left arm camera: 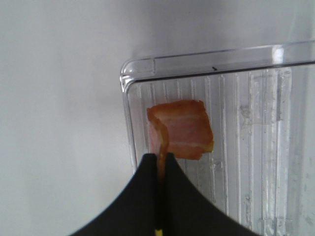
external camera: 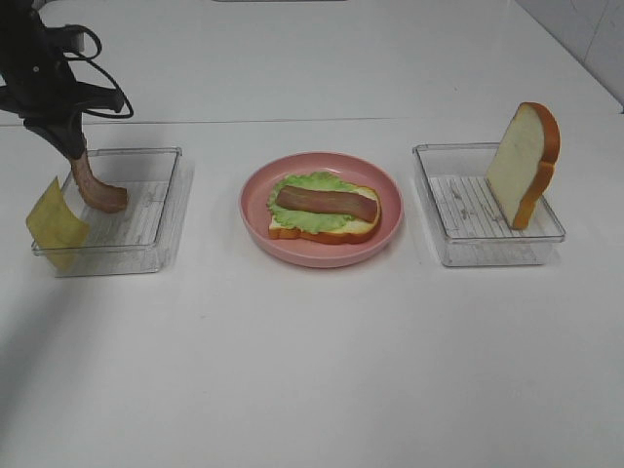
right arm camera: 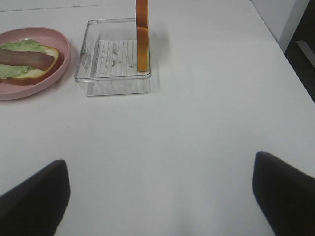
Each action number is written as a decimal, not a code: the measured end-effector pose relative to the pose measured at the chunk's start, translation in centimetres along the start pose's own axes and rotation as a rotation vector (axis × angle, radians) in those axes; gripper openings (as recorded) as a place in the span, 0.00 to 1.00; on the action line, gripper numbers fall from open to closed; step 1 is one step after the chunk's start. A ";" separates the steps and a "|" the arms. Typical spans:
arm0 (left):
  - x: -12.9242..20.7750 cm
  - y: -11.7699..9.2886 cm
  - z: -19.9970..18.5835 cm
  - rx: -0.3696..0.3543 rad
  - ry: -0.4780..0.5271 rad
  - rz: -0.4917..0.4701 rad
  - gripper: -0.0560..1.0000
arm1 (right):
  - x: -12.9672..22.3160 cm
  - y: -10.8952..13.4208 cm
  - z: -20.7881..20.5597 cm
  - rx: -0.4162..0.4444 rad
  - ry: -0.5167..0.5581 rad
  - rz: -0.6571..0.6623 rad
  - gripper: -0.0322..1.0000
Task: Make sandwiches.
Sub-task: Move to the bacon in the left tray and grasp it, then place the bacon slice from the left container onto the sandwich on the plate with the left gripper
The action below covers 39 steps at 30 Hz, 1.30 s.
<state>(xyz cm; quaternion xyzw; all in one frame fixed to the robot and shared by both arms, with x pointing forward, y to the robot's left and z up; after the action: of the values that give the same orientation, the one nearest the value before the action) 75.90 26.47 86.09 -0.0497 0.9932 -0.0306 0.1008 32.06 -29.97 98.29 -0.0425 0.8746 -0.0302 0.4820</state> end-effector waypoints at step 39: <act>2.8 -21.1 -14.5 0.334 -0.293 0.231 0.05 | 0.0 0.0 0.0 0.000 0.000 0.000 0.94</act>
<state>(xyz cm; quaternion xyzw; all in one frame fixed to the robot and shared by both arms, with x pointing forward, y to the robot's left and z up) 72.18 5.97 101.22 0.0774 0.9483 -0.1751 0.2531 32.06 -29.97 98.29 -0.0425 0.8746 -0.0302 0.4820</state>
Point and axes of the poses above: a point on each arm's last joint axis where the gripper is mounted, z pointing out along that axis toward the gripper, y along the wrist's bending axis when the last joint is at zero, x = y × z, the point moved 10 cm from there along z, pointing out along that axis toward the gripper, and after that the axes turned 7 degrees about -z, right-handed, at the moved point
